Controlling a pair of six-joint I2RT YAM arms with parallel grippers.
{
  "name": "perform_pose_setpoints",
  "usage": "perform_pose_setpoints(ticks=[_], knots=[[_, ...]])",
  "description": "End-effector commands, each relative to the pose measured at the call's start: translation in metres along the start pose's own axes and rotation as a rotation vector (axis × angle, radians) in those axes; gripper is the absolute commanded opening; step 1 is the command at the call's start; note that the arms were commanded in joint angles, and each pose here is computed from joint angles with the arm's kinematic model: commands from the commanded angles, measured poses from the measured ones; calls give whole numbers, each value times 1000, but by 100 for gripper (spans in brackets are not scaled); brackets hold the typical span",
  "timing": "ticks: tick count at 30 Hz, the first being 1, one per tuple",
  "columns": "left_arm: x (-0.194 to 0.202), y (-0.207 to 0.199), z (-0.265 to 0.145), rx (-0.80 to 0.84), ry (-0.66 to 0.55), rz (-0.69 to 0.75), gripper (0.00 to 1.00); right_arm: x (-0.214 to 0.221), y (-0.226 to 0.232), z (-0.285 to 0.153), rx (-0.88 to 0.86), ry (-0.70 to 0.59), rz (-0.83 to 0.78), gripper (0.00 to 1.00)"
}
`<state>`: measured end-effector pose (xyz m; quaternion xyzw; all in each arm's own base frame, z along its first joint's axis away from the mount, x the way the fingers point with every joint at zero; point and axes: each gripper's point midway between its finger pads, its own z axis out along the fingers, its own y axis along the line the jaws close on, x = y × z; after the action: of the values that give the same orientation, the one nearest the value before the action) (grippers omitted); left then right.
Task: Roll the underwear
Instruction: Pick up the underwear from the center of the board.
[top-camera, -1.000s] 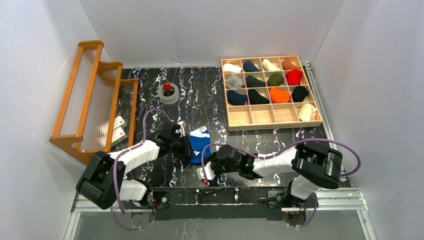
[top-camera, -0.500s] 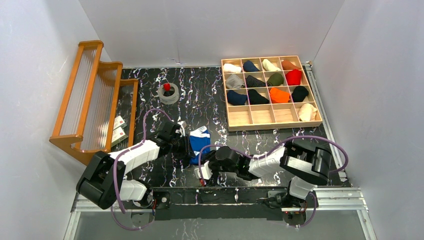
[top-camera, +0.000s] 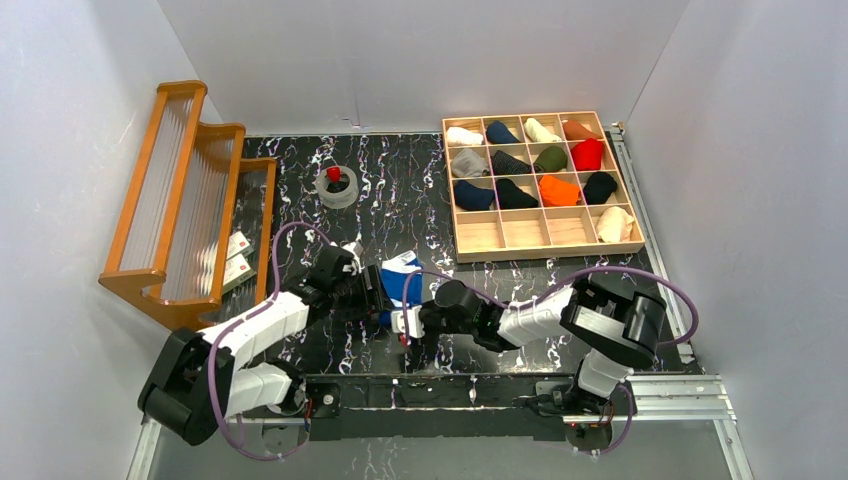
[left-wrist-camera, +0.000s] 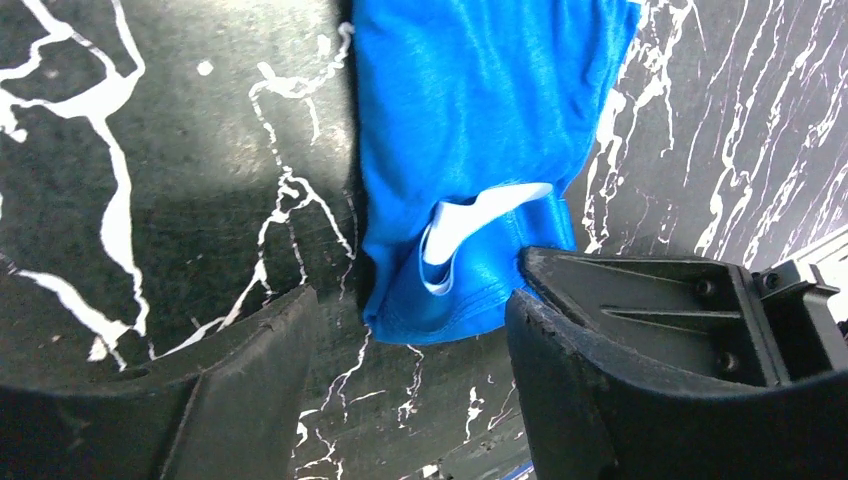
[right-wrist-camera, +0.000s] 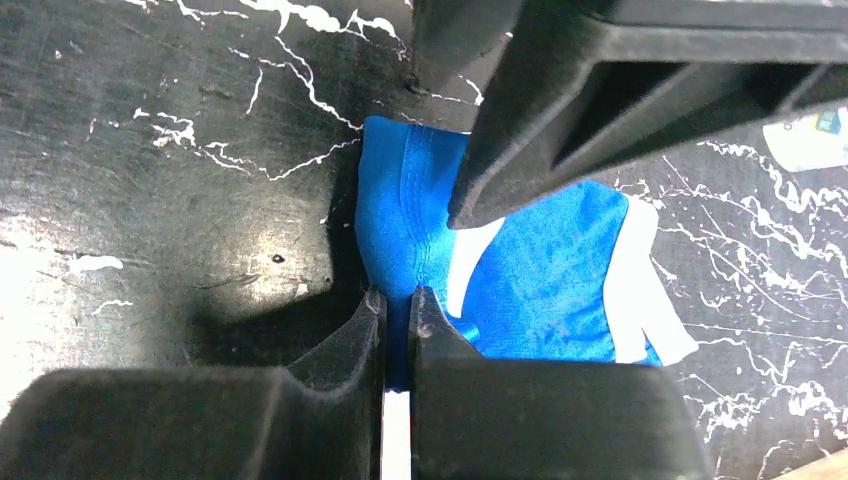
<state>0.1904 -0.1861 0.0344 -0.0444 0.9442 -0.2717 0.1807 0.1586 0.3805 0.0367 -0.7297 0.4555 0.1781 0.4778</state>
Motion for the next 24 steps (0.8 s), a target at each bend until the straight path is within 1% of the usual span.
perform_pose_setpoints(ticks=[1, 5, 7, 9, 13, 14, 17, 19, 21, 23, 24], knots=[[0, 14, -4, -51, -55, -63, 67, -7, 8, 4, -60, -35, 139, 1], [6, 30, -4, -121, -55, -91, 66, -12, 8, 3, -85, -62, 237, 1], [5, 28, -2, -103, -69, -104, 67, -16, 12, 2, -96, -90, 263, 1], [4, 27, 1, -91, -79, -119, 67, -14, 15, 3, -104, -90, 279, 1], [13, 40, 6, -158, -22, -113, 65, -15, 15, 2, -98, -114, 320, 1], [17, 44, 8, -177, 2, -110, 62, -17, 13, 1, -105, -128, 345, 1], [29, 53, 11, -214, 65, -93, 45, -20, 9, 0, -126, -159, 424, 2], [35, 59, 9, -243, 95, -80, 37, -20, 5, -2, -124, -174, 467, 3], [39, 63, 7, -257, 117, -67, 32, -23, 5, -6, -129, -199, 504, 3], [40, 64, 5, -276, 133, -57, 23, -24, 4, -7, -136, -213, 550, 4], [40, 65, 5, -282, 138, -58, 21, -25, 5, -7, -145, -215, 570, 4]])
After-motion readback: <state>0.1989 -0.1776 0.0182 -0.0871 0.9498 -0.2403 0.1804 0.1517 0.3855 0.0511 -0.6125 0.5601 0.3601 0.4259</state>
